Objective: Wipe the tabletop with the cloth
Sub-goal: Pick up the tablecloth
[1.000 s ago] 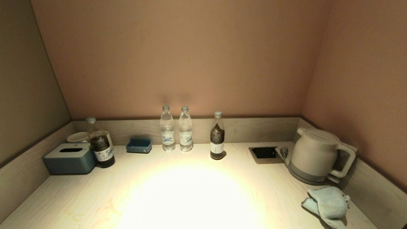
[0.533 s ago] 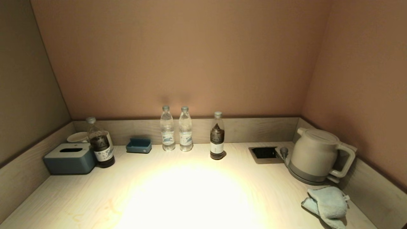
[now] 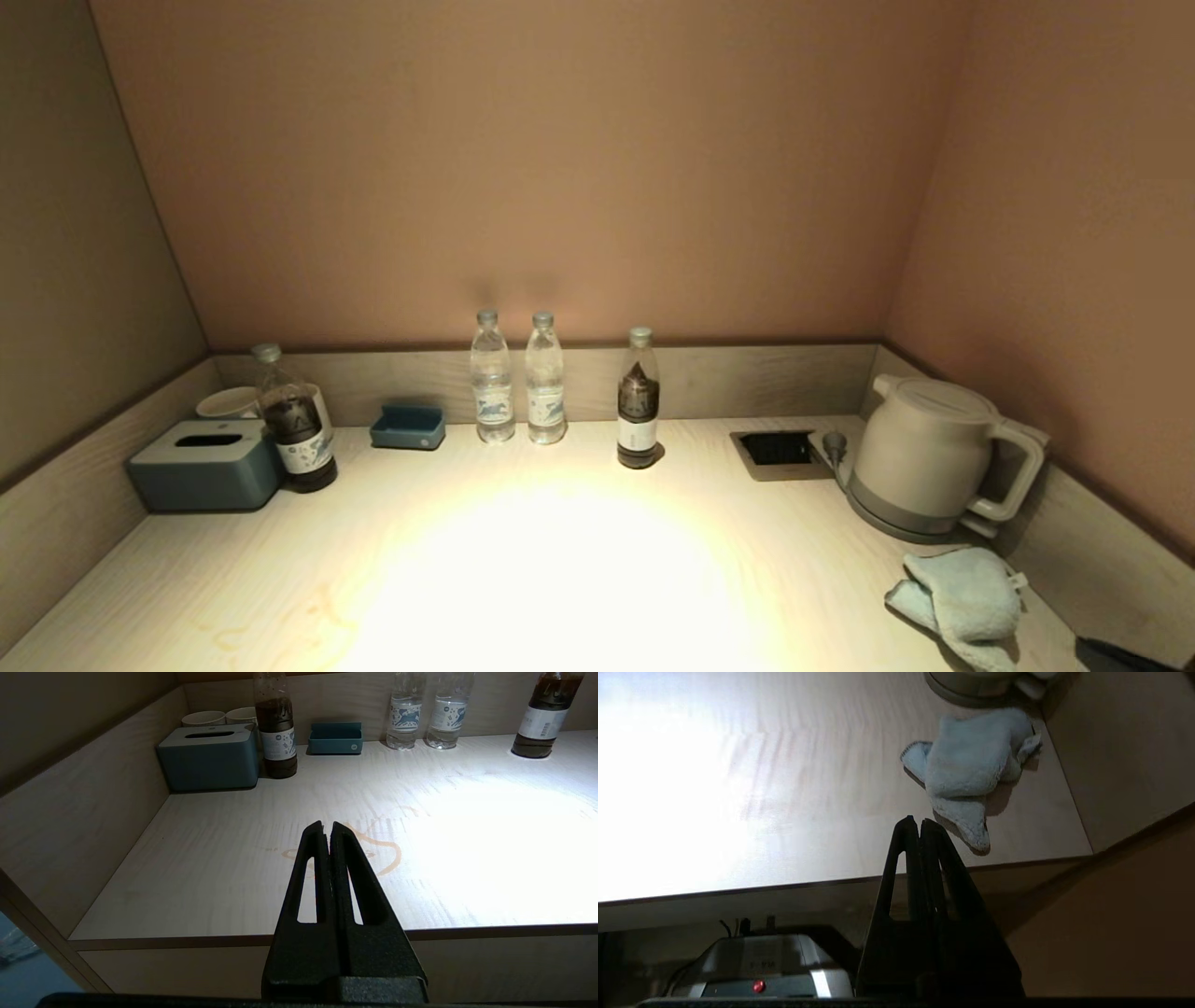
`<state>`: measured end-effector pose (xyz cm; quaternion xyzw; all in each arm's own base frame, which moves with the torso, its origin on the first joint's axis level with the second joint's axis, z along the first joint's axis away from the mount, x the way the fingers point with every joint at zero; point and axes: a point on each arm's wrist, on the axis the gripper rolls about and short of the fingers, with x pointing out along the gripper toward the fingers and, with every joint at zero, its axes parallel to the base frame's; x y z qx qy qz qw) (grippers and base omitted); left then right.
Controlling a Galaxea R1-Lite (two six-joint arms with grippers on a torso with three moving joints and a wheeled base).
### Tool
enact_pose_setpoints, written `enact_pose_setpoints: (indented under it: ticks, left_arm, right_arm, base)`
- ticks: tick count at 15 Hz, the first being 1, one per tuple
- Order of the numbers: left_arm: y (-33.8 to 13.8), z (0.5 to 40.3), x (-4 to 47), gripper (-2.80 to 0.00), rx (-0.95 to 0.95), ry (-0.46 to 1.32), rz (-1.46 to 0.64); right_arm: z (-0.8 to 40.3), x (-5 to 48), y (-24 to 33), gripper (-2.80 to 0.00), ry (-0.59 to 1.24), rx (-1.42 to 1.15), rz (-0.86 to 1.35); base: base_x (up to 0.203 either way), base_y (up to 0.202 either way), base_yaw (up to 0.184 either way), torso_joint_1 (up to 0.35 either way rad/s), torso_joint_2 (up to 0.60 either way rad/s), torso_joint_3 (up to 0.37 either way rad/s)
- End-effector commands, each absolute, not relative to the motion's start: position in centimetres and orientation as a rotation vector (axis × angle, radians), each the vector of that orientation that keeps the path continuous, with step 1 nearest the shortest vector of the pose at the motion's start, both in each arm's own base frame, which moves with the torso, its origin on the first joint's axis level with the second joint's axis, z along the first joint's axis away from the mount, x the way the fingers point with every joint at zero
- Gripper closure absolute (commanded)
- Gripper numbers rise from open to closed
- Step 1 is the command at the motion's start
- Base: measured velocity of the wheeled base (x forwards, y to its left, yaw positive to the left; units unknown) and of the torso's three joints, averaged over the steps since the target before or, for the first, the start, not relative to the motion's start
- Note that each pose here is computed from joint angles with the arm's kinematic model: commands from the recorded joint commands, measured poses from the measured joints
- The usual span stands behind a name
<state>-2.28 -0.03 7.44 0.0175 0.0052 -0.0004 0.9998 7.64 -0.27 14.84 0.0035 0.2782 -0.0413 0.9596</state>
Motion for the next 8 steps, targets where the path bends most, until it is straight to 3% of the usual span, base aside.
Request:
enact_pose_setpoints:
  ticks: [1,4,8]
  left_arm:
    - [0.0,7.4,-2.3,0.0,0.035,0.011,0.0]
    - [0.0,7.4,-2.3,0.0,0.035,0.011,0.0]
    - [0.0,7.4,-2.3,0.0,0.035,0.011,0.0]
  right_arm:
    - [13.6,13.6,-0.7,0.0,0.707,0.057,-0.187]
    - [12.3,18.7,-1.5,0.0,0.778,0.138,-0.336]
    - [11.9,20.9,-1.9,0.0,0.775,0.178,-0.4]
  base:
    - [0.0,0.0,0.0,0.0,0.0,0.0]
    - [0.0,0.0,0.0,0.0,0.0,0.0]
    - [0.0,0.0,0.0,0.0,0.0,0.0]
